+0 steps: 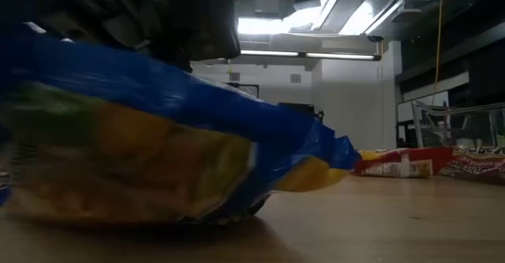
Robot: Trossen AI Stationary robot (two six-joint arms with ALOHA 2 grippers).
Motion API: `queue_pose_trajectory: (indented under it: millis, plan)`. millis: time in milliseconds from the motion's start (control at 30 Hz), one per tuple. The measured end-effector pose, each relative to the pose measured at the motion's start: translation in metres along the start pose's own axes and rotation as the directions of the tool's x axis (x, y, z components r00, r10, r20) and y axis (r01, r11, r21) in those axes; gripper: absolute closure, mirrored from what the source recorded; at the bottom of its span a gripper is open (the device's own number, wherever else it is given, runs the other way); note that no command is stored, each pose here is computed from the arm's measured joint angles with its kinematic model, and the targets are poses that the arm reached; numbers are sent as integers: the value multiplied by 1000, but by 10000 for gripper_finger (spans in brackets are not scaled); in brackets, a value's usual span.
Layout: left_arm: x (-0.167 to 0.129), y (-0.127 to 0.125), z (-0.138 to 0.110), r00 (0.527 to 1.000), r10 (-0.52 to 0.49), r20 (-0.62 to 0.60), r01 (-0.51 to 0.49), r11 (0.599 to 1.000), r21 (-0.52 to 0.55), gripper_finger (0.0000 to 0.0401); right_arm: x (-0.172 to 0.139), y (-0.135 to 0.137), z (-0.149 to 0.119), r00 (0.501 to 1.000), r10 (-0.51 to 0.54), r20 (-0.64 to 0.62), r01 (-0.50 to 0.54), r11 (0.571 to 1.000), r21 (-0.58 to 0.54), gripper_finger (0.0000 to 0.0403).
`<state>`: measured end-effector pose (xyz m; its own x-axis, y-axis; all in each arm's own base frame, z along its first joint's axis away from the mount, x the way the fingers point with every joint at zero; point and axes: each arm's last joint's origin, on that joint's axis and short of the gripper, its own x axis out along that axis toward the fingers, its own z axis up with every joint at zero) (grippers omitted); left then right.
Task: Sort Maruchan noodles
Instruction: Put the blue noodle pack into the blue bin
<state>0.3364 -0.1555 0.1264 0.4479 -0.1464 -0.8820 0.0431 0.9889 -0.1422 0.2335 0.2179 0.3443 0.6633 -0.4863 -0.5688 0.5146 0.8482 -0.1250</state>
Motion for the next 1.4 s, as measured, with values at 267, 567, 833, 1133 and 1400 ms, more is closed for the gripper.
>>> queue_pose_trajectory:
  millis: [267, 567, 833, 1133, 1400]
  plan:
    - [8, 22, -4, 1000, 1, 30, 1, 999, -49, 401, 22, 38, -14, 990, 86, -108, -106, 973, -205, 351]
    - [11, 36, -5, 1000, -13, 22, 16, 995, -101, 401, 72, 85, -22, 967, 204, -153, -255, 816, -520, 179]
    - [11, 38, -5, 1000, -10, 23, 12, 996, -88, 401, 128, 127, -49, 907, 331, -261, -415, 590, -693, 130]
    - [11, 38, -5, 1000, -12, 22, 14, 996, -87, 401, 164, 143, -68, 892, 345, -293, -444, 541, -714, 136]
    - [11, 38, -5, 1000, -16, 23, 18, 997, -81, 401, 192, 140, -73, 896, 297, -330, -441, 505, -742, 136]
